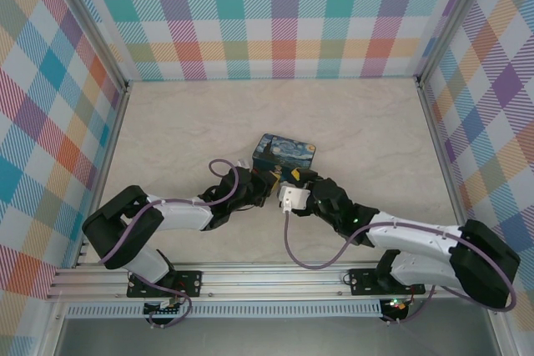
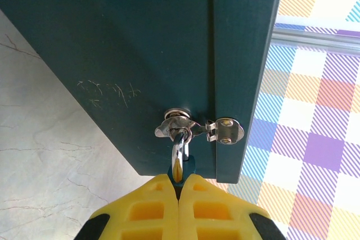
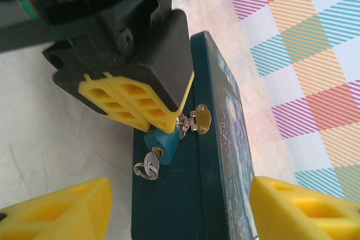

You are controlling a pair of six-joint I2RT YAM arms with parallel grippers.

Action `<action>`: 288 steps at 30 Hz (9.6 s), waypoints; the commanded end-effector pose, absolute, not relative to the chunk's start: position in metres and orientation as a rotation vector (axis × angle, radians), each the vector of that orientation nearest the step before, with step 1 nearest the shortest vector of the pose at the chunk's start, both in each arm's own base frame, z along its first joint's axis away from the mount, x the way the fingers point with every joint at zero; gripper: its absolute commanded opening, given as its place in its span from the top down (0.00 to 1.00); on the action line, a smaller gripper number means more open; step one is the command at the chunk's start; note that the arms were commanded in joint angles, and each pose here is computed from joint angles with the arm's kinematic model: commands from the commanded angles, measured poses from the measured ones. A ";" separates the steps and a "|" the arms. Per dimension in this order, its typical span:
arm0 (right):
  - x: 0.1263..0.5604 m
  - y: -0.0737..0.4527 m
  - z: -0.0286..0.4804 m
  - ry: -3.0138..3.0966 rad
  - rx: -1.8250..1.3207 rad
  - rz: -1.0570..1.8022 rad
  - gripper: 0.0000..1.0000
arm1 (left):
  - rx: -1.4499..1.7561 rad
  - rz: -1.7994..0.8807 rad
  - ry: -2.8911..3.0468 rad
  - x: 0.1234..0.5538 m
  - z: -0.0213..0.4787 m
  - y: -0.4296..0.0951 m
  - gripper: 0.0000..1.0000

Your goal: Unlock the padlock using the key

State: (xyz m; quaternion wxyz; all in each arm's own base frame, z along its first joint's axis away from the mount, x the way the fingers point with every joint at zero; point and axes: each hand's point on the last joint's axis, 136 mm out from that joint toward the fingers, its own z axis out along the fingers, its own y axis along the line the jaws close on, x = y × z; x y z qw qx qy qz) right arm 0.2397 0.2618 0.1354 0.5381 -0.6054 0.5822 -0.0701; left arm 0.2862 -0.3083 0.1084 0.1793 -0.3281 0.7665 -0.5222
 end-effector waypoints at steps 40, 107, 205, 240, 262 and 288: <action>0.263 0.279 0.119 1.471 -1.362 -0.081 0.85 | -0.966 -1.557 2.105 0.295 0.130 -0.311 1.00; 0.317 0.227 0.130 2.300 -0.018 1.178 0.00 | -0.595 -0.838 2.172 0.271 0.128 -0.199 0.23; 0.291 0.339 0.034 2.393 0.172 1.288 0.70 | -0.414 -1.281 2.388 0.436 0.128 -0.232 0.21; 0.356 0.302 0.091 2.187 0.098 1.196 0.52 | -0.465 -1.202 2.423 0.398 0.117 -0.214 0.22; 0.304 0.320 0.045 2.334 0.180 1.299 0.68 | -0.491 -1.208 2.391 0.399 0.122 -0.212 0.22; 0.319 0.327 0.022 2.380 0.264 1.249 0.73 | -0.496 -1.217 2.387 0.402 0.124 -0.214 0.22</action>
